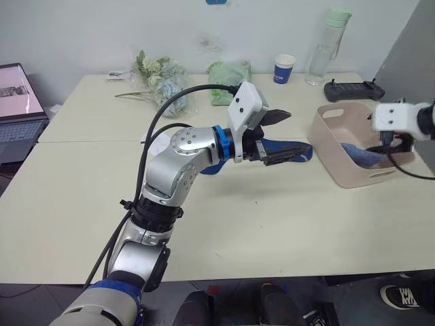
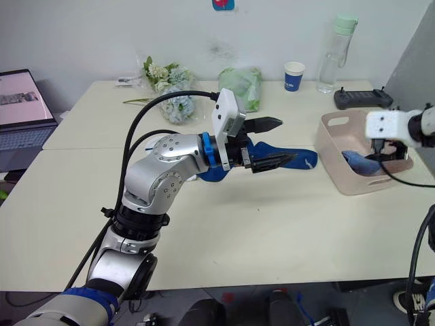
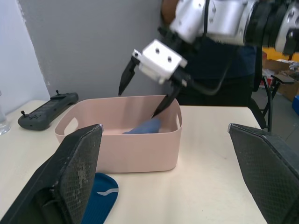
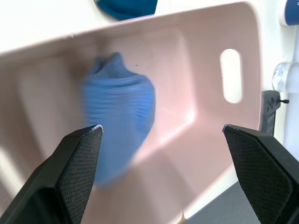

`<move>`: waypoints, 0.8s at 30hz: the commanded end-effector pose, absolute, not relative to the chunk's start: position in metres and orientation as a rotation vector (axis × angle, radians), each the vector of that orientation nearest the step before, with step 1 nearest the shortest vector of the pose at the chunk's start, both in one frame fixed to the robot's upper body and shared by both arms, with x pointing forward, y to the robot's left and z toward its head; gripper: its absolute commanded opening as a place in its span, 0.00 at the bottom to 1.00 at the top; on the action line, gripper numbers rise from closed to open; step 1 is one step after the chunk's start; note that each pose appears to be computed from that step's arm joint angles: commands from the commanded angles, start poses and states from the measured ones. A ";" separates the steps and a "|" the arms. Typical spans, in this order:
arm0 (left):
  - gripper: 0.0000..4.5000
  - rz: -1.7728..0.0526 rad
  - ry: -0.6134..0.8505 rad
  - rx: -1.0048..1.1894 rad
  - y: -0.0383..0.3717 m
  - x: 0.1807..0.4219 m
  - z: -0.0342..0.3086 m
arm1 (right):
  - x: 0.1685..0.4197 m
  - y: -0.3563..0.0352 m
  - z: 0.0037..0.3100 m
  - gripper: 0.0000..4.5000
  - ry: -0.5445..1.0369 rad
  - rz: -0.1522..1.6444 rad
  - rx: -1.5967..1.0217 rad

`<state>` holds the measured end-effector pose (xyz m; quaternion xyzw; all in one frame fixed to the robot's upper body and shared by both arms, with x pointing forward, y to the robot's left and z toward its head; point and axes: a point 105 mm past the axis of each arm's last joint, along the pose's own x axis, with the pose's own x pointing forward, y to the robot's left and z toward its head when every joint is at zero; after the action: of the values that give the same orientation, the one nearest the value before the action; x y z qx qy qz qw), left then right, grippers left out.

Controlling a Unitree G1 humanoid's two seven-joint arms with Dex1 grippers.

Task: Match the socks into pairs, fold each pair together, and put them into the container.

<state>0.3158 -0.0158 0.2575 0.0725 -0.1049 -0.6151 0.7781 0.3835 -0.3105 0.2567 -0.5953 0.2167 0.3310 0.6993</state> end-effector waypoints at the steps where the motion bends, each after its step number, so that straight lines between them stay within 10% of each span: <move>1: 1.00 -1.361 -0.272 0.173 -0.019 0.307 0.264 | 0.380 -0.310 0.284 1.00 0.441 0.705 -1.296; 8: 1.00 -1.370 -0.286 0.175 -0.024 0.307 0.267 | 0.397 -0.310 0.274 1.00 0.372 0.594 -1.273; 20: 1.00 -1.377 -0.270 0.185 -0.025 0.300 0.262 | 0.411 -0.310 0.188 0.05 0.502 0.598 -1.337; 24: 1.00 -1.368 -0.267 0.188 -0.025 0.299 0.262 | 0.413 -0.310 0.177 0.01 0.514 0.583 -1.322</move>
<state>0.3093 -0.0211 0.2515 0.0750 -0.0972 -0.6223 0.7731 0.4122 -0.3055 0.1727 -0.5975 0.2375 0.2783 0.7135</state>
